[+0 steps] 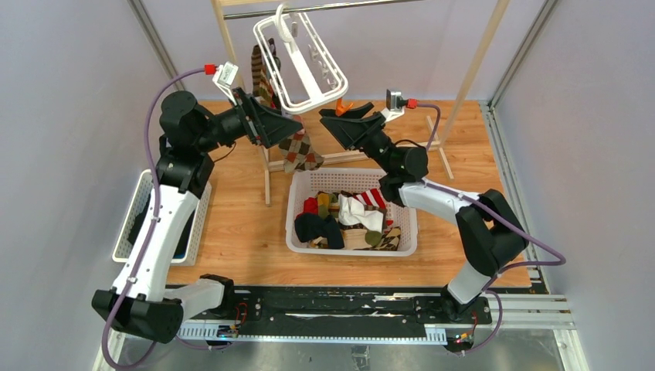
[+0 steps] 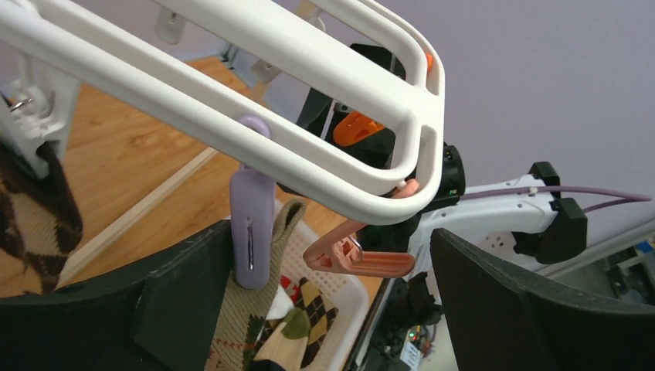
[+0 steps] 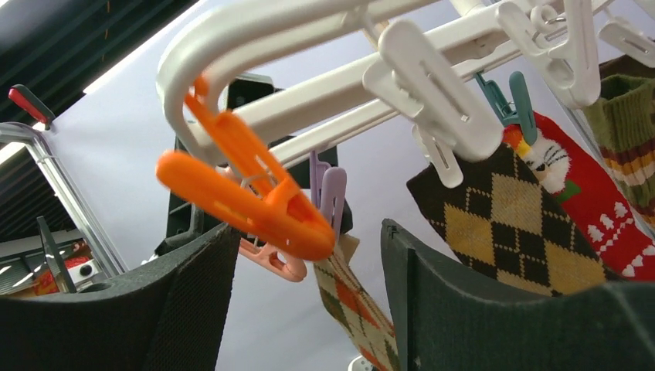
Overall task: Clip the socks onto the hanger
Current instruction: Clamp the sock onto the hanger.
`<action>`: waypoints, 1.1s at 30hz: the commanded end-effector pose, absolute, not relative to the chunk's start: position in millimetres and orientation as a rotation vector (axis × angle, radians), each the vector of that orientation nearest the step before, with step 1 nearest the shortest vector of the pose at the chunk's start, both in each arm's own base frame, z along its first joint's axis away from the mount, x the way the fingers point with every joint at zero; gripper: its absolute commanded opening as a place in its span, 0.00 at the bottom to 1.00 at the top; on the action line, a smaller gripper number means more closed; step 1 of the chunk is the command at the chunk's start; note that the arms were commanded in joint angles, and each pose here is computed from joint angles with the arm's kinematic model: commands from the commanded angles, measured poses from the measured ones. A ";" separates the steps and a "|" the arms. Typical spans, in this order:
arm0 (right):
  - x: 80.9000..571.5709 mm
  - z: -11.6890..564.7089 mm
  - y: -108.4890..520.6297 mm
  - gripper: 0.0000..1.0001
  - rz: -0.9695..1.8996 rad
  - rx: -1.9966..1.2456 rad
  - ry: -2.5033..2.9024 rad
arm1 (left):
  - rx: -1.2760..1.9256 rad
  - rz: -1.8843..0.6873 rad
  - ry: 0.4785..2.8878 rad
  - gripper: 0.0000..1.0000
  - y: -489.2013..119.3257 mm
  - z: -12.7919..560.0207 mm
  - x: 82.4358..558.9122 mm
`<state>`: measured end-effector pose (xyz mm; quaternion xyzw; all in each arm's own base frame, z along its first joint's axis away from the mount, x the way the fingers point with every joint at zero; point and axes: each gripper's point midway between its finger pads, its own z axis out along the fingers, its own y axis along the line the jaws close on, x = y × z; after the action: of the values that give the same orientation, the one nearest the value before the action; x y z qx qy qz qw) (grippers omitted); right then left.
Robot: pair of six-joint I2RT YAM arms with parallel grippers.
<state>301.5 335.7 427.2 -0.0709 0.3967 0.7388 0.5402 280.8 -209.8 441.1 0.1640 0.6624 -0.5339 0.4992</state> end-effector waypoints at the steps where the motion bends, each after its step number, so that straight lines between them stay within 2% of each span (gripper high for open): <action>1: 292.7 447.3 337.5 0.66 1.782 -0.219 0.851 | 0.347 -1.107 1.699 1.00 -189.2 416.7 278.4; 11: 290.6 444.2 345.8 0.64 1.793 -0.224 0.857 | 0.286 -0.729 1.778 1.00 -145.2 399.2 287.8; 25: 287.7 443.7 345.6 0.64 1.790 -0.231 0.857 | 0.489 -0.911 1.631 1.00 -174.2 440.5 262.6; 33: 281.0 419.8 333.2 0.75 1.729 -0.236 0.925 | 0.493 -0.834 1.713 1.00 -161.0 428.9 260.1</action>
<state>303.9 341.8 417.6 -0.0746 0.4061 0.7370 0.5352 261.5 -172.0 430.4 0.2033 0.7121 -0.3797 0.5545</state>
